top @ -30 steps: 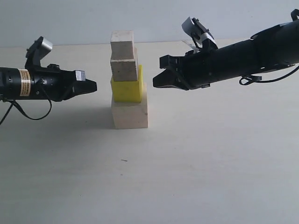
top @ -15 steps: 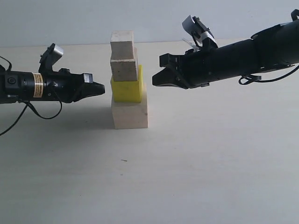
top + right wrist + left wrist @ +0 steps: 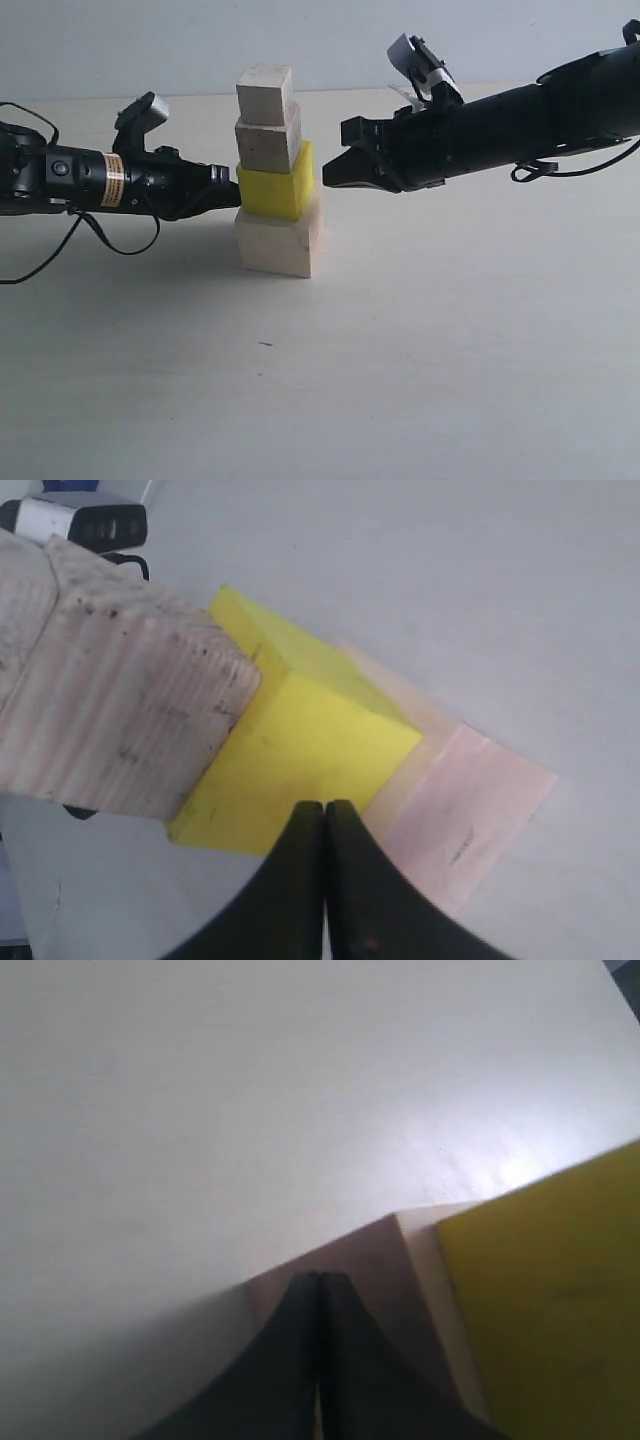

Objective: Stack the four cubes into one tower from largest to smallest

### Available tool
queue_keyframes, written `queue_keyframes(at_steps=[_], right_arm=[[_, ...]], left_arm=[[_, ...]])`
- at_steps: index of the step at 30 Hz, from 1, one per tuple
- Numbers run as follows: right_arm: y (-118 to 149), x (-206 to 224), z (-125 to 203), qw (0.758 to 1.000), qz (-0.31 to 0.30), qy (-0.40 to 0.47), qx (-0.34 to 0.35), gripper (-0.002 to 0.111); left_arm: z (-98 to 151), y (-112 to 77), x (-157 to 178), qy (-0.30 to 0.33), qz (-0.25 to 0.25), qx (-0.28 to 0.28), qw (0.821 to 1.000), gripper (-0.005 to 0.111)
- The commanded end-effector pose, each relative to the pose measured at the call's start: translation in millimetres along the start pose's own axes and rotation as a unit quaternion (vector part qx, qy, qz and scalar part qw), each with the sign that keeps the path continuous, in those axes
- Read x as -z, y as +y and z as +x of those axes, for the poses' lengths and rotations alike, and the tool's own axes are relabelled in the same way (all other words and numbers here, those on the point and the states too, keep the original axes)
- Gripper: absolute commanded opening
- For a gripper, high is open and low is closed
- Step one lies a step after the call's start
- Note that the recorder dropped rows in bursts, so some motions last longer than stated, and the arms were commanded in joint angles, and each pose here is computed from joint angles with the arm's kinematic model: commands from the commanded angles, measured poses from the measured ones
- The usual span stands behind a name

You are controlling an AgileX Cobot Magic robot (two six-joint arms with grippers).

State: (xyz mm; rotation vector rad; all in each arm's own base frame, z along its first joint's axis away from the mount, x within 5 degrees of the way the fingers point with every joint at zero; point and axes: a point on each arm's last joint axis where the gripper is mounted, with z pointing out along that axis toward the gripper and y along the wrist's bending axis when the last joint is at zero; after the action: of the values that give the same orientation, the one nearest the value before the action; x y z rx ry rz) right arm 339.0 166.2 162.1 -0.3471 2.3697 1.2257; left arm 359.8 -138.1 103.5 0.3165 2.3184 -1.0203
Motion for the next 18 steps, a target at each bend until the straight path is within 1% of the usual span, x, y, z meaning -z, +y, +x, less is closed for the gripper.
queue_keyframes(at_steps=[1, 6, 8, 9, 11, 14, 18], right_arm=[[1.4, -0.2, -0.8, 1.000, -0.004, 0.003, 0.010, 0.000], [1.8, -0.2, 0.4, 1.000, -0.006, 0.010, -0.001, 0.000], [0.0, -0.1, 2.6, 1.000, 0.004, 0.022, -0.012, 0.000], [-3.0, 0.0, 4.2, 0.999, 0.020, 0.031, -0.011, 0.000], [-6.1, 0.2, 4.8, 0.999, 0.038, 0.033, -0.014, 0.000], [-6.1, 0.3, 4.9, 0.999, 0.038, 0.034, -0.014, 0.000], [-6.2, 0.3, 5.1, 0.999, 0.038, 0.035, -0.016, 0.000]], left_arm=[[-2.7, 2.7, 0.3, -0.004, -0.010, 0.000, 1.000, 0.000], [-2.5, 1.5, 0.3, -0.003, -0.003, 0.001, 1.000, 0.000], [-0.6, -0.4, 0.5, -0.002, 0.009, 0.004, 1.000, 0.000], [0.5, -1.4, 0.6, -0.001, 0.015, 0.005, 1.000, 0.000], [6.0, -1.0, 1.1, 0.005, 0.017, 0.012, 1.000, 0.000], [15.7, -1.4, 2.4, 0.011, 0.025, 0.030, 0.999, 0.000], [20.2, -3.9, 3.3, 0.013, 0.042, 0.035, 0.998, 0.000]])
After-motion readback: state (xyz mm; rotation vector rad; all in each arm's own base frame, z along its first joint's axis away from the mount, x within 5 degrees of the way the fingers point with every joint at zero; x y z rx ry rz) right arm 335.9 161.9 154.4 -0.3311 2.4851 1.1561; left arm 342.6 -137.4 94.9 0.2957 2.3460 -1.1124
